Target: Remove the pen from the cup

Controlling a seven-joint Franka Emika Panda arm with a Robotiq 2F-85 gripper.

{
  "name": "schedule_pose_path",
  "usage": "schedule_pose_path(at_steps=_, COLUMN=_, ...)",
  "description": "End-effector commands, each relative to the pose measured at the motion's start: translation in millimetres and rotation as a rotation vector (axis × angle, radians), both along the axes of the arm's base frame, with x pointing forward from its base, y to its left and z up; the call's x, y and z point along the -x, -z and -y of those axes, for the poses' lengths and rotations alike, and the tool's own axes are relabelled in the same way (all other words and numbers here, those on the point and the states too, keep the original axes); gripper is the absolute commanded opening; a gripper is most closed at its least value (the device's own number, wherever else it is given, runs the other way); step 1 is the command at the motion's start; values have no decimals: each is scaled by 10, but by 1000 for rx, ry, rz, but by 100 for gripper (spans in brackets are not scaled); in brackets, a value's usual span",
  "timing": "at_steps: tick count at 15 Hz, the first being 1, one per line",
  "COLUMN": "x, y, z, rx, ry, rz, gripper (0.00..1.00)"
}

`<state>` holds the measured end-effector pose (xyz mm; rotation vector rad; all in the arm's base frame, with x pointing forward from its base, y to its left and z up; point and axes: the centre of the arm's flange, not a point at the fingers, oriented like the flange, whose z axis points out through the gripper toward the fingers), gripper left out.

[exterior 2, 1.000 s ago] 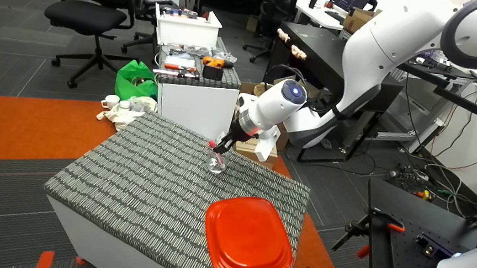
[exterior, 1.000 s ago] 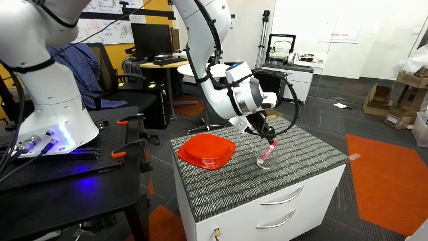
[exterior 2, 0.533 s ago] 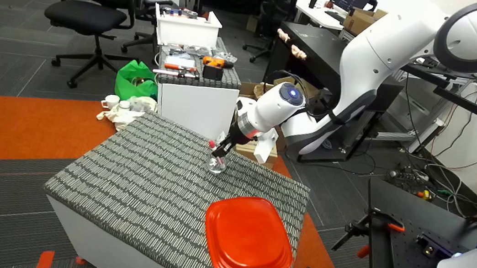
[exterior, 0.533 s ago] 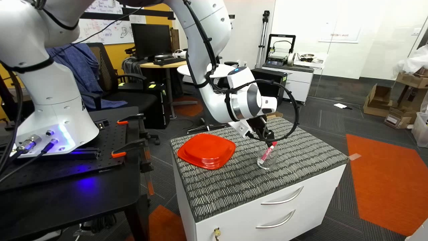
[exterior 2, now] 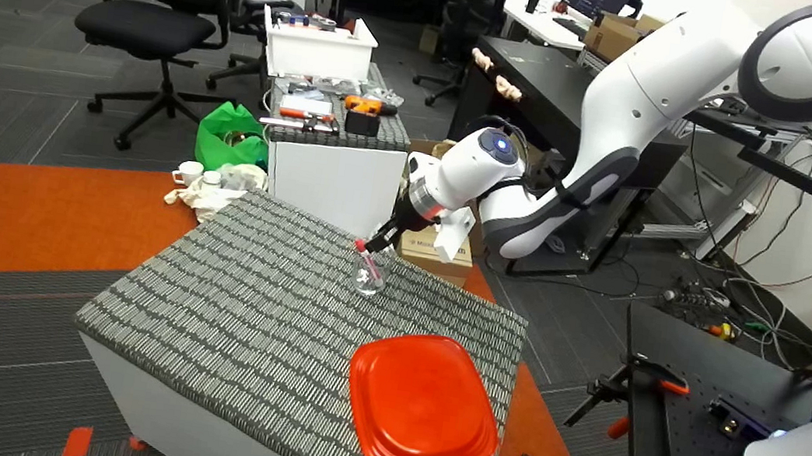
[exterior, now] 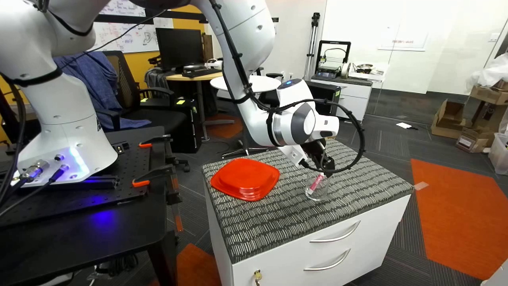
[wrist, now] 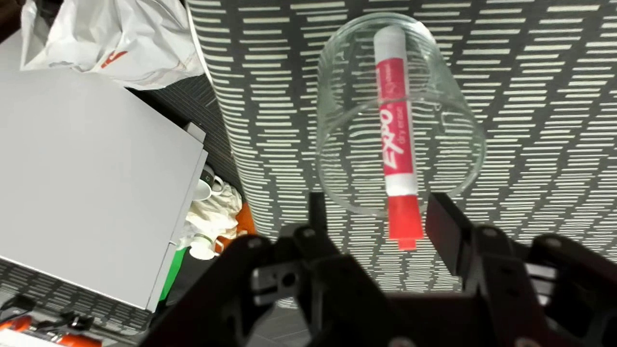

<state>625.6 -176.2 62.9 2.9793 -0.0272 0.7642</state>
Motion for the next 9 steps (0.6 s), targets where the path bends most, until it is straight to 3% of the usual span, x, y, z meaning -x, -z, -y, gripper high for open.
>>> schedule_pose_path(at_steps=1, x=-185, y=-33, z=140, rx=4, ry=0, rz=-16, gripper=56)
schedule_pose_path(at_steps=9, x=-339, y=-75, z=107, rx=-3, ry=-18, rz=-21, gripper=58)
